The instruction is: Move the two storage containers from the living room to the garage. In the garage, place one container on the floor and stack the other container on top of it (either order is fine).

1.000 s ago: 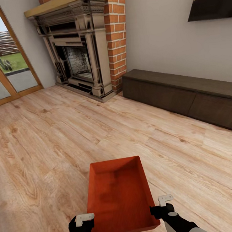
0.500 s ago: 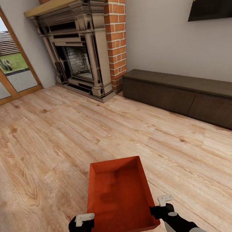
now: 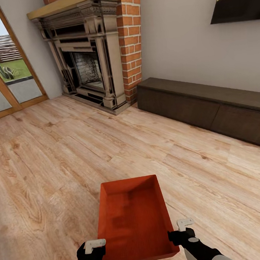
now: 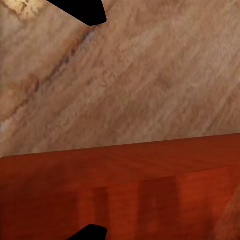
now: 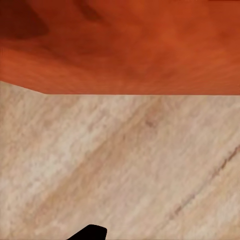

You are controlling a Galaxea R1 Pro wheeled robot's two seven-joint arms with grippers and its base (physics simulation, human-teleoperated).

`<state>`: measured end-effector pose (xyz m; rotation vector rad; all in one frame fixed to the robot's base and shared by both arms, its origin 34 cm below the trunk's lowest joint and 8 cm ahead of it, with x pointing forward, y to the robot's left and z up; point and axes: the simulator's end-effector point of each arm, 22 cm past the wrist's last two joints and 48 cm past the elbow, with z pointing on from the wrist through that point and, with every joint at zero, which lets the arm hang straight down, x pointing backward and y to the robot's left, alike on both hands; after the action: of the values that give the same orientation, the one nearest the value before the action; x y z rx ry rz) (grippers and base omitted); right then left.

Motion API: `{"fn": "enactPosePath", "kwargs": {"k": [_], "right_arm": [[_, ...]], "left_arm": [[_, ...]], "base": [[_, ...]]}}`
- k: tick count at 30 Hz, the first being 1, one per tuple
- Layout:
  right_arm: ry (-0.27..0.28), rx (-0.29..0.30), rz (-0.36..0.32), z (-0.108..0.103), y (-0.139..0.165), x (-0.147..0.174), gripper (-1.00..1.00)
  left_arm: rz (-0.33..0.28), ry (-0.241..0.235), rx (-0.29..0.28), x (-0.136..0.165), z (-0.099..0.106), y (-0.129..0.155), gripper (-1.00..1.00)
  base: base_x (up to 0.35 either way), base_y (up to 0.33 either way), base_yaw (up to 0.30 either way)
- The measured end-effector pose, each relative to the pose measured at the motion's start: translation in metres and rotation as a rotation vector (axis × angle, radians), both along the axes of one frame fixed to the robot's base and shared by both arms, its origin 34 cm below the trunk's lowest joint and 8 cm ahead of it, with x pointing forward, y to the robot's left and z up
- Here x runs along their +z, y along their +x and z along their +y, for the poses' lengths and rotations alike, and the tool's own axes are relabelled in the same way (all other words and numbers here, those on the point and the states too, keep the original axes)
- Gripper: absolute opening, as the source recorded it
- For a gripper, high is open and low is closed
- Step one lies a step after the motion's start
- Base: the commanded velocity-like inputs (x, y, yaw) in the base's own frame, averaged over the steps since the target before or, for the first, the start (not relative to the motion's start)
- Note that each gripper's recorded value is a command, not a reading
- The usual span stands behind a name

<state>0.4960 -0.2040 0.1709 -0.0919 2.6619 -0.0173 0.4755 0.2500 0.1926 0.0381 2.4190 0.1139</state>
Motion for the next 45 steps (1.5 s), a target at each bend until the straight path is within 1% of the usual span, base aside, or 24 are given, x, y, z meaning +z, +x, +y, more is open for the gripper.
{"fn": "enactPosePath", "kwargs": {"k": [21, 22, 23, 24, 31, 33, 45], "right_arm": [[0.000, 0.001, 0.000, 0.0000, -0.0002, -0.0001, 1.00], [0.000, 0.001, 0.000, 0.0000, -0.0002, -0.0001, 1.00], [0.000, 0.001, 0.000, 0.0000, -0.0002, -0.0001, 1.00], [0.000, 0.001, 0.000, 0.0000, -0.0002, -0.0001, -1.00], [0.007, 0.013, -0.001, 0.0047, -0.0002, 0.0002, -1.00], [0.010, 0.012, -0.002, 0.0075, -0.0002, 0.0004, -1.00], [0.010, 0.013, -0.002, 0.0073, -0.0002, 0.0004, -1.00]], "left_arm": [[0.001, 0.000, 0.000, -0.0002, 0.0000, -0.0002, 1.00], [0.001, 0.000, 0.000, -0.0002, 0.0000, -0.0002, -1.00], [0.001, 0.000, 0.000, -0.0002, 0.0000, -0.0002, -1.00], [0.001, 0.000, 0.000, -0.0001, 0.0000, -0.0001, -1.00], [0.000, -0.005, -0.026, 0.0002, -0.0066, 0.0008, -1.00], [-0.001, -0.005, -0.023, 0.0003, -0.0058, 0.0010, -1.00], [-0.002, -0.005, -0.024, 0.0003, -0.0062, 0.0009, -1.00]], "base": [[0.000, 0.000, 0.000], [0.000, 0.000, 0.000], [0.000, 0.000, 0.000], [0.000, 0.000, 0.000], [0.000, 0.000, 0.000], [0.000, 0.000, 0.000], [0.000, 0.000, 0.000]]}}
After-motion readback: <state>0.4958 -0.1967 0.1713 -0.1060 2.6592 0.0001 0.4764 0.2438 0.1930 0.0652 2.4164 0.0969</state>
